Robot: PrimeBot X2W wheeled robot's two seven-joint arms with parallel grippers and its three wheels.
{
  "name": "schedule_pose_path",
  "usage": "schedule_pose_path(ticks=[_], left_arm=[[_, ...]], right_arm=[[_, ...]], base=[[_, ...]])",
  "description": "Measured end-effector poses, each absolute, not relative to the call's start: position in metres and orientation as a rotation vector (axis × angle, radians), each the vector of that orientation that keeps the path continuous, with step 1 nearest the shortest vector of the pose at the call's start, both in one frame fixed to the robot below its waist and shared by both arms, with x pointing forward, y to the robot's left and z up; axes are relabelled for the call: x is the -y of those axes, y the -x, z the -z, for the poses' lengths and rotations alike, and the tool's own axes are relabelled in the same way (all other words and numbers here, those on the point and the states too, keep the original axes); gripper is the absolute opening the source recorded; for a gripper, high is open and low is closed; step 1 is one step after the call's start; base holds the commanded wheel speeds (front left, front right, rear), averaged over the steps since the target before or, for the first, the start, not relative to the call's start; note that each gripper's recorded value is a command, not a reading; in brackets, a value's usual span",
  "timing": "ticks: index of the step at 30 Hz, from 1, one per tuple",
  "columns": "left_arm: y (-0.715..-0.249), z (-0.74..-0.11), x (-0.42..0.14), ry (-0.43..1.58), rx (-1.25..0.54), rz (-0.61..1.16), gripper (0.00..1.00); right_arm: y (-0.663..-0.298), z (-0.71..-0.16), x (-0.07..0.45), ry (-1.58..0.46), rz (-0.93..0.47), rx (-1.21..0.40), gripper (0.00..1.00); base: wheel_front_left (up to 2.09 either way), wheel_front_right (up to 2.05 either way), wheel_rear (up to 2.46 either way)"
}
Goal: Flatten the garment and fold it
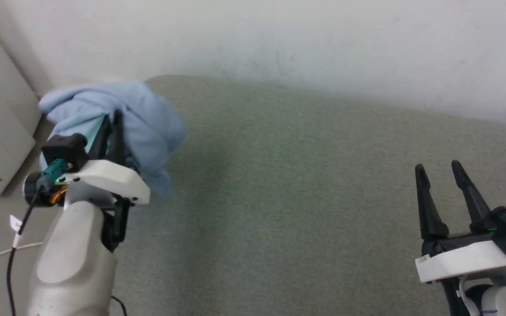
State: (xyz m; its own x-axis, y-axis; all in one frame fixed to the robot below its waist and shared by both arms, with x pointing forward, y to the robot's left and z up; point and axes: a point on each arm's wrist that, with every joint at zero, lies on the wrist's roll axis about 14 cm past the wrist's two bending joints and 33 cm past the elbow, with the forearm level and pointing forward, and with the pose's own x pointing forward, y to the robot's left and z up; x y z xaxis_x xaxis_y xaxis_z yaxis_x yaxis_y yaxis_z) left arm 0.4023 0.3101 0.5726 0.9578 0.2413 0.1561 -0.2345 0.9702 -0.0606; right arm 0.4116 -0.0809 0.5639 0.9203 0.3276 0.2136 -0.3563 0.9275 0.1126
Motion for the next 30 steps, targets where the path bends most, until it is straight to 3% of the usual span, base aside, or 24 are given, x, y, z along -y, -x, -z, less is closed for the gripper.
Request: schedule_pose_path(ticks=[6, 13, 17, 23, 24, 26, 27, 30], left_arm=[[-0.426, -0.596, -0.226, 0.087, 0.267, -0.046, 0.0], [-0.439, -0.586, -0.101, 0.168, 0.24, 0.277, 0.0], [-0.431, -0.554, -0.039, 0.2, 0.118, 0.438, 0.0], [-0.387, -0.446, 0.018, 0.167, -0.248, 0.611, 0.0], [-0.379, -0.436, 0.025, 0.166, -0.283, 0.638, 0.09], [-0.369, -0.425, 0.037, 0.16, -0.321, 0.687, 0.89], [-0.366, -0.423, 0.041, 0.16, -0.325, 0.704, 1.0], [-0.364, -0.429, 0.049, 0.181, -0.282, 0.732, 1.0]], right_arm=[[-0.405, -0.566, 0.118, -0.134, -0.25, 0.205, 1.0], [-0.389, -0.561, 0.174, -0.112, -0.092, 0.193, 1.0], [-0.377, -0.558, 0.201, -0.105, -0.011, 0.185, 1.0], [-0.365, -0.546, 0.225, -0.108, 0.065, 0.154, 1.0], [-0.364, -0.543, 0.228, -0.108, 0.075, 0.146, 1.0], [-0.363, -0.538, 0.232, -0.11, 0.09, 0.134, 1.0], [-0.364, -0.535, 0.234, -0.109, 0.095, 0.125, 1.0], [-0.365, -0.531, 0.234, -0.109, 0.096, 0.112, 1.0]], base=[[0.0, 0.0, 0.0], [0.0, 0.0, 0.0], [0.0, 0.0, 0.0], [0.0, 0.0, 0.0], [0.0, 0.0, 0.0], [0.0, 0.0, 0.0], [0.0, 0.0, 0.0], [0.0, 0.0, 0.0]])
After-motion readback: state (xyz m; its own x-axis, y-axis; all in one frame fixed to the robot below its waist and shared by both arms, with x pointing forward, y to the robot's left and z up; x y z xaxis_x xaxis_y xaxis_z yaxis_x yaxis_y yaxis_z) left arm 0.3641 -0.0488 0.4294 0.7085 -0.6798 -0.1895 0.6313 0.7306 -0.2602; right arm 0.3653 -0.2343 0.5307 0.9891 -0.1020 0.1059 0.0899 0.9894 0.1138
